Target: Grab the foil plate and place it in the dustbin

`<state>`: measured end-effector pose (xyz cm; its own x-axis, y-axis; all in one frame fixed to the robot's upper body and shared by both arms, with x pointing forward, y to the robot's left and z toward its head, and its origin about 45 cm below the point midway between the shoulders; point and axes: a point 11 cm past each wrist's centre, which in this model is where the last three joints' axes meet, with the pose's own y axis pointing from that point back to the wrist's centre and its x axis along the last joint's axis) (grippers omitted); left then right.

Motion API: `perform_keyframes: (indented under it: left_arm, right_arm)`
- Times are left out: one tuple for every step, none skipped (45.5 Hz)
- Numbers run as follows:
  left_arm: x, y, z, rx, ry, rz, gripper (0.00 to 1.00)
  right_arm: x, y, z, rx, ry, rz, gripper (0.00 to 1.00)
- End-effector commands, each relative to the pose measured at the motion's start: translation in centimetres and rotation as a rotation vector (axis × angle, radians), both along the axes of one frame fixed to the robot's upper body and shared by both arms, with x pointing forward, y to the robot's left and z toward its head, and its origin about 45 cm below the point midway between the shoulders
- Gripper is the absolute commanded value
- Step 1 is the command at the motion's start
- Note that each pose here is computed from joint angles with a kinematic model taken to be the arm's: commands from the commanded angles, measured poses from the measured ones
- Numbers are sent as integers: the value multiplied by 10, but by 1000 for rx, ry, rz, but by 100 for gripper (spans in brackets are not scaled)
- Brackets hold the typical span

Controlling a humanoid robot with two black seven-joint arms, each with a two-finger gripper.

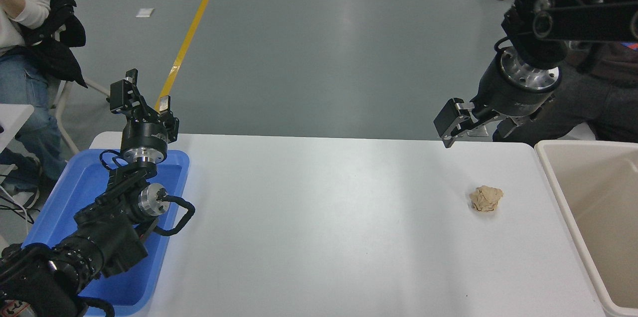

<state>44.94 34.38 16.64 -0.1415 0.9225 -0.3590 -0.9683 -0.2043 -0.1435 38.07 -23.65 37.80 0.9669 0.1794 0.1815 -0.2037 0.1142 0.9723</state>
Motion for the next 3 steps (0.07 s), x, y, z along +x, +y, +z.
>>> perform_keyframes:
  left_arm:
    - [0, 0, 0, 0, 0, 1, 100]
    - [0, 0, 0, 0, 0, 1, 100]
    - [0, 0, 0, 0, 0, 1, 100]
  right_arm:
    - [-7, -16, 7, -38, 3, -52, 100]
    - [-8, -16, 7, -35, 5, -54, 100]
    - [-9, -16, 6, -35, 10, -53, 100]
